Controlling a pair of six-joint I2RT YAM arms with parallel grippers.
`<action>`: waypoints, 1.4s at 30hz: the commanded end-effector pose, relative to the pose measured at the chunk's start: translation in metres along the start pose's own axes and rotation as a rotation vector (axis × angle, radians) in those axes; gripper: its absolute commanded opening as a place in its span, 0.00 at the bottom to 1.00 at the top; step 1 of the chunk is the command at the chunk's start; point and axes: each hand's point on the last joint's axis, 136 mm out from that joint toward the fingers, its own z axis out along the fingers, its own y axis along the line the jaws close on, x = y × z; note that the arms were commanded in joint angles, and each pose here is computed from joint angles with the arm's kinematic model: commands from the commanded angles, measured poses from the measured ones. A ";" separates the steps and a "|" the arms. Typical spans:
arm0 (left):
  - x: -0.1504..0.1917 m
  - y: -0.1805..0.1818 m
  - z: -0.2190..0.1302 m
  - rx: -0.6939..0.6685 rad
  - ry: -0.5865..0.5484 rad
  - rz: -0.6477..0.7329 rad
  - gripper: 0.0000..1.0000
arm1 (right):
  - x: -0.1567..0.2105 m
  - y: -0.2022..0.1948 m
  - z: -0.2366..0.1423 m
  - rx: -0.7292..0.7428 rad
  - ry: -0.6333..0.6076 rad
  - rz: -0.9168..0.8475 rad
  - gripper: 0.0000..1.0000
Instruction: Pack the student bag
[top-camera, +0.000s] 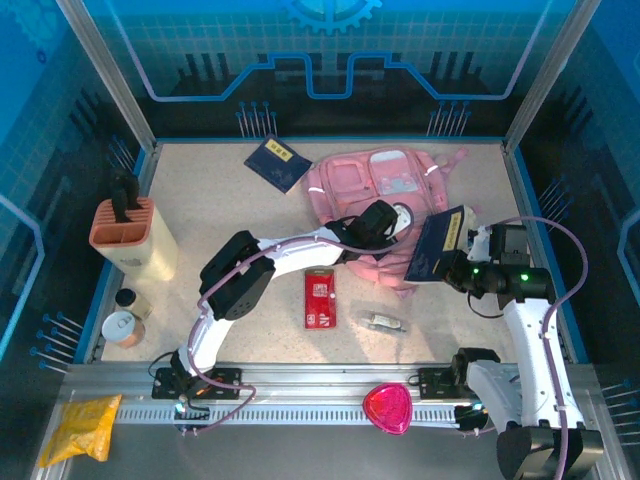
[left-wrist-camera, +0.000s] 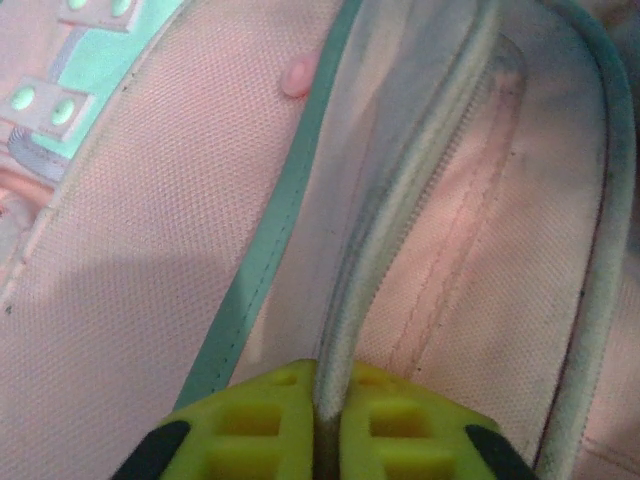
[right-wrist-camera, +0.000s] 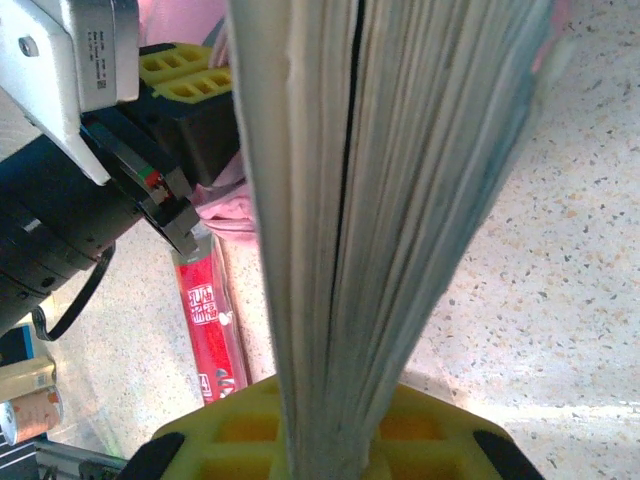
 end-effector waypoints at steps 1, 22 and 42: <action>-0.019 0.028 -0.011 -0.080 -0.028 -0.035 0.02 | -0.005 0.005 -0.011 0.001 -0.029 -0.025 0.00; -0.139 0.088 -0.111 0.001 -0.297 -0.158 0.00 | -0.007 0.009 -0.017 0.011 -0.037 -0.061 0.00; -0.167 0.101 -0.140 0.036 -0.375 -0.210 0.00 | -0.031 0.084 0.080 -0.371 0.043 -0.121 0.00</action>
